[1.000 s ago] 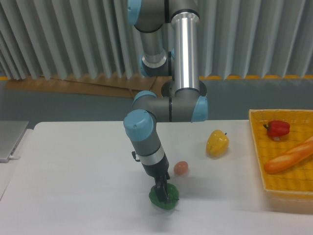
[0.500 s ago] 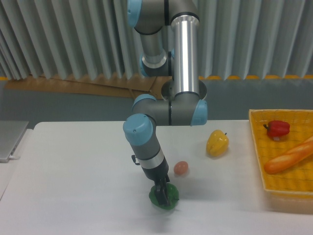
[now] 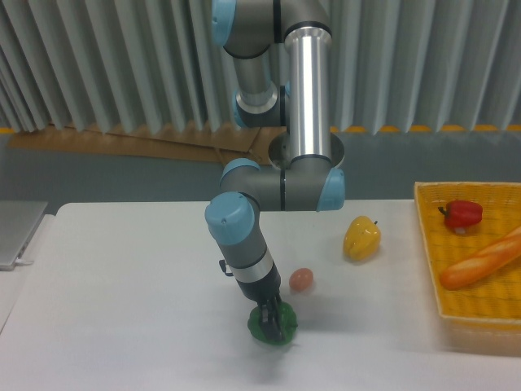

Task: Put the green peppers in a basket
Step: 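Close the gripper on the green pepper's stem and secure it, then lift the green pepper and carry it over the yellow basket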

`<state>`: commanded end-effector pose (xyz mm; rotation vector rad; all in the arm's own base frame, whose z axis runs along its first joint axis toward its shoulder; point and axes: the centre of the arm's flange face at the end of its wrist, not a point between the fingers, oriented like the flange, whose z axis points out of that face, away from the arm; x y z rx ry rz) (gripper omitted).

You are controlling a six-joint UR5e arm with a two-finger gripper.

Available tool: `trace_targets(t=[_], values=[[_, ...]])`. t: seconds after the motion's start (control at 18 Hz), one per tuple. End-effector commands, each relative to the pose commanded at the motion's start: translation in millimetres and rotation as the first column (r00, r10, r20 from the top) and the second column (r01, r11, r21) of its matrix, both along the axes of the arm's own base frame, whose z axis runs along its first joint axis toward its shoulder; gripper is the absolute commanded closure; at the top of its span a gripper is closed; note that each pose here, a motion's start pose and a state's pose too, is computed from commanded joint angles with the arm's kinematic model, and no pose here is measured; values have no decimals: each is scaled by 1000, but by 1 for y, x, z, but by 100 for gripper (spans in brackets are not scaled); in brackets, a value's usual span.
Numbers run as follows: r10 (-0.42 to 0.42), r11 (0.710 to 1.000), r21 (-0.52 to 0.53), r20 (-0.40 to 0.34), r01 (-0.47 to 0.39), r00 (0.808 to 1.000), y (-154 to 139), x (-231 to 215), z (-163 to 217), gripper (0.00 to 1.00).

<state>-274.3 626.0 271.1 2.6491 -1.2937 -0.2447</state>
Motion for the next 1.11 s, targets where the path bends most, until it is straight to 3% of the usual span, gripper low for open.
trace_targets(t=[0.33,0.83,1.11], values=[[18,1000,10,-31,-18,999,-7,-2,20,49],[29,999,-14,-18,-29,999,-56,-23,72,49],[-27,998,-59,22,28,999,-93,-44,104,49]])
